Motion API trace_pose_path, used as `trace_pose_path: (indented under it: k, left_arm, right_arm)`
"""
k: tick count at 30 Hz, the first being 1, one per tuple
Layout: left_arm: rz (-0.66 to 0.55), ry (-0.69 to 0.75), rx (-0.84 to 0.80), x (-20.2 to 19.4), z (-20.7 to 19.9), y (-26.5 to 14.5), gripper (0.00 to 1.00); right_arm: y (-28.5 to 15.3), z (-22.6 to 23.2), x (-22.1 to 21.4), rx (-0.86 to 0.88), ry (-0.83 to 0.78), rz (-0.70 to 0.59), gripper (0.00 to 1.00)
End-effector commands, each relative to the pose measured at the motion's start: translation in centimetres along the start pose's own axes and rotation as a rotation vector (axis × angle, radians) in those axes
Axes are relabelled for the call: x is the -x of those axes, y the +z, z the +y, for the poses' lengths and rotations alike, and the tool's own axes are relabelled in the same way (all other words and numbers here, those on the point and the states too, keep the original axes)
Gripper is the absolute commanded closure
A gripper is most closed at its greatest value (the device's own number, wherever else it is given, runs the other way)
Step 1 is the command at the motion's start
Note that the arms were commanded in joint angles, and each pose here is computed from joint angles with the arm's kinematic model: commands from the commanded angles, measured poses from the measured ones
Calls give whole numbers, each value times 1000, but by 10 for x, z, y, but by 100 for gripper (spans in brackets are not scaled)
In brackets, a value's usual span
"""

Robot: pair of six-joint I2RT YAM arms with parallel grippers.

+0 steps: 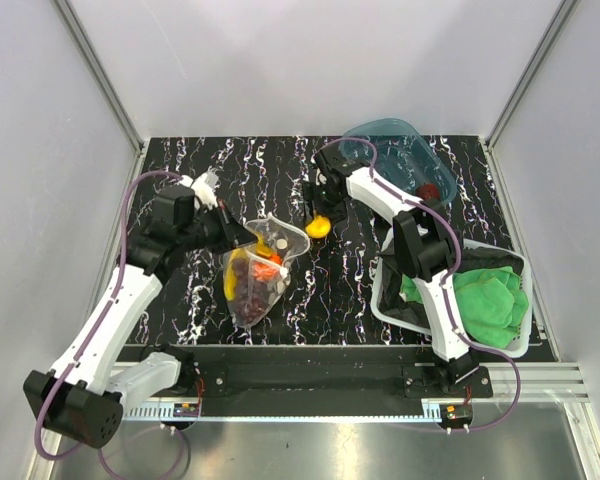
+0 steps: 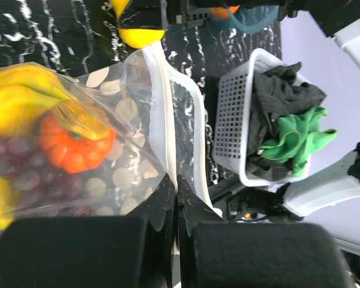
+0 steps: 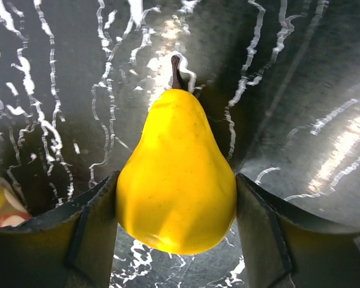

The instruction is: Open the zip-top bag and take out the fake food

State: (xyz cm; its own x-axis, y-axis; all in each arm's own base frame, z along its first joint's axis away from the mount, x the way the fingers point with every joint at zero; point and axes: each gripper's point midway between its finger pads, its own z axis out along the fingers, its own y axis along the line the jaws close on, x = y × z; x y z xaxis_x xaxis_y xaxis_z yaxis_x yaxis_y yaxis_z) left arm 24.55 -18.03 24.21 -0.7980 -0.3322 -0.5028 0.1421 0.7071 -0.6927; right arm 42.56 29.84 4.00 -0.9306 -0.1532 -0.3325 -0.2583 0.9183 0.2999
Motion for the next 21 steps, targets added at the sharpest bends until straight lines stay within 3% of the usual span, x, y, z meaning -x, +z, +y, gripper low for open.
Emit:
trace_pose_path:
  k: [1,6,12,15,21]
  left_arm:
    - [-83,43,-208,41,-60,-6,100]
    - [-58,38,-278,46,-80,-2,100]
    - [-29,4,-283,30,-66,11,100]
    - [-8,17,-243,16,-49,14,100]
    - [52,26,-123,-20,-1,24,100]
  right_arm:
    - [-53,-3,29,-63,-5,-139,57]
    - [-122,-48,65,-209,76,-298,59]
    - [-178,-124,85,-423,152,-402,58]
    - [-190,-159,87,-517,174,-410,53]
    - [-189,-224,96,-611,227,-390,34]
